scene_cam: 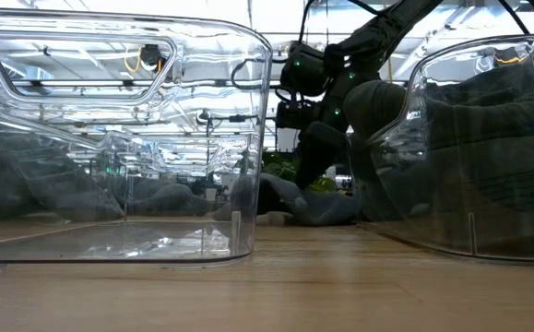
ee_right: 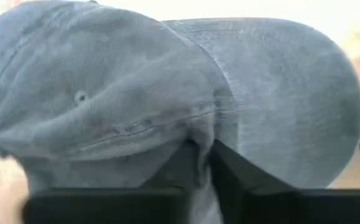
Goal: Pick & Place hat
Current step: Put the bottom right gray cap into the left transparent bin
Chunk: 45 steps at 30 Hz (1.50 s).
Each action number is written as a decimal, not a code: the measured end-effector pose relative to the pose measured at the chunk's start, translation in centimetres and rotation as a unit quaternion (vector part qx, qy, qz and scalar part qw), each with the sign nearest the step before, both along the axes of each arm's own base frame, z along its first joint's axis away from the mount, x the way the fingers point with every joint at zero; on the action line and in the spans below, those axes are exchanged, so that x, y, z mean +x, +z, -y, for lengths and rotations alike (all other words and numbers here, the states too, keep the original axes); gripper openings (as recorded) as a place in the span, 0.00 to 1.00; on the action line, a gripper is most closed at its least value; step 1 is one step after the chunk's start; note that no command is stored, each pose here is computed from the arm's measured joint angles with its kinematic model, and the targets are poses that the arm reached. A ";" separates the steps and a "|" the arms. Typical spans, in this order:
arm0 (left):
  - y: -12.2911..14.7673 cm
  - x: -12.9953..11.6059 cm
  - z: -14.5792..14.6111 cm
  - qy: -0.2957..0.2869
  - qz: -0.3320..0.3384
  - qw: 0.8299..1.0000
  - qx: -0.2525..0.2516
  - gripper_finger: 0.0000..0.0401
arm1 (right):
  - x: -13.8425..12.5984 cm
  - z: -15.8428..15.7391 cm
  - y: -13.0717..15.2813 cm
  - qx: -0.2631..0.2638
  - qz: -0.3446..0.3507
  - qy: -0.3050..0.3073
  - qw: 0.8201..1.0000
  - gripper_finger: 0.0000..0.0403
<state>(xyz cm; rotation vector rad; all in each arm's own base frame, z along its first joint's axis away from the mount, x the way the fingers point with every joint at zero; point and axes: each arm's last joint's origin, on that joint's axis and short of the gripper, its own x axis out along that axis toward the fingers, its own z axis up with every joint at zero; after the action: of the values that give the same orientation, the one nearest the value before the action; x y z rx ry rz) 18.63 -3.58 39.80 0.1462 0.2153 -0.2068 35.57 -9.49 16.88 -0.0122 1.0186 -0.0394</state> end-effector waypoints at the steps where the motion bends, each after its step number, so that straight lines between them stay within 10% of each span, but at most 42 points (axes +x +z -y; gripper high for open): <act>1: 0.0 0.0 0.0 0.000 0.000 1.000 0.000 0.97 | 0.0 0.0 0.0 -0.004 0.001 0.007 1.000 0.04; 10: 0.0 0.0 0.0 0.000 0.000 1.000 0.000 0.97 | -0.5 0.0 1.4 -0.046 0.002 0.006 0.999 0.00; 29: 0.0 0.0 0.0 0.000 0.000 1.000 0.000 0.97 | -9.5 -4.9 17.3 -0.060 0.218 0.015 0.974 0.00; 45: 0.3 0.1 0.0 -0.003 0.018 1.000 0.012 0.97 | -14.2 -12.4 17.7 0.043 0.310 0.178 0.933 0.00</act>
<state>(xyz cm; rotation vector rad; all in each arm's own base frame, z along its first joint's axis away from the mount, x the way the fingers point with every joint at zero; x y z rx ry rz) 18.69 -3.59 40.09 0.1739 0.1822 -0.2072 21.37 2.90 34.59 -0.0989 0.3724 0.3167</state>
